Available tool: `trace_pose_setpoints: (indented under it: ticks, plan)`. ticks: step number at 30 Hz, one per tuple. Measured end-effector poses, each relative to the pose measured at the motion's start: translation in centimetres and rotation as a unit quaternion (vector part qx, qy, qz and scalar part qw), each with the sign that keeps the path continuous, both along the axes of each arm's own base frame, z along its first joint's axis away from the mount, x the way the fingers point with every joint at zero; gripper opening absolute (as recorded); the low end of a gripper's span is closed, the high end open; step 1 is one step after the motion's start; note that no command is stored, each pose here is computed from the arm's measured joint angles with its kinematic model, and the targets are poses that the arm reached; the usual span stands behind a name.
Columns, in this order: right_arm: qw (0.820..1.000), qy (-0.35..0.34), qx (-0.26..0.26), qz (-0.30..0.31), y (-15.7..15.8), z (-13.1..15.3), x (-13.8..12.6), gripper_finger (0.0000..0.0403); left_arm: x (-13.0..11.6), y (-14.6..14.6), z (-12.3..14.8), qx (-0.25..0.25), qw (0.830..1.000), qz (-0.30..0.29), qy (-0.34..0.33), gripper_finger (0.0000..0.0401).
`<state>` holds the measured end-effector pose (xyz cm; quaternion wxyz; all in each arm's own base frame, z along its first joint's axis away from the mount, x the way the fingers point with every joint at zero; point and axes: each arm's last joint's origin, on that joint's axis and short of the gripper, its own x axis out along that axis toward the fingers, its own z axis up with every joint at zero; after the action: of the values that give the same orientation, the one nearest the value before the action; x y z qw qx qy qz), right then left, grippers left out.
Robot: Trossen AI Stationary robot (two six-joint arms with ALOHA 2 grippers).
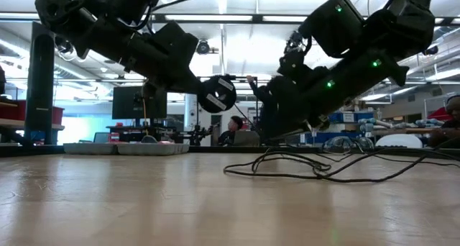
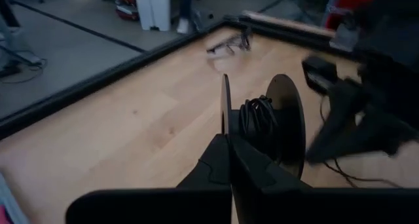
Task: Coil cords
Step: Coil the black wire on the black spool
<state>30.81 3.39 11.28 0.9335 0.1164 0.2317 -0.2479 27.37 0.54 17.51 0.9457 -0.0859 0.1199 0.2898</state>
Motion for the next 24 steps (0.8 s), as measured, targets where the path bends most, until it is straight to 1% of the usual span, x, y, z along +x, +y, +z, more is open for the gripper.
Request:
trace_pose_setpoints:
  ticks: [6, 13, 20, 24]
  plan:
    - [1.0, 0.002, 0.014, 0.021, 0.09, -0.04, 0.07, 0.0038, -0.04, 0.12, 0.15, 0.005, 1.0, 0.024, -0.008, 0.0]
    - [1.0, 0.004, 0.016, 0.025, 0.33, -0.09, 0.01, 0.005, -0.09, 0.2, 0.19, 0.002, 0.999, 0.042, -0.015, 0.0]
    - [1.0, 0.008, 0.013, 0.021, -0.02, -0.15, 0.01, 0.0046, 0.05, 0.15, 0.55, -0.002, 0.999, 0.035, -0.038, 0.0]
    - [1.0, 0.017, 0.001, 0.021, -0.42, -0.2, 0.01, 0.0042, 0.05, 0.15, 0.53, -0.003, 0.999, 0.034, -0.036, 0.0]
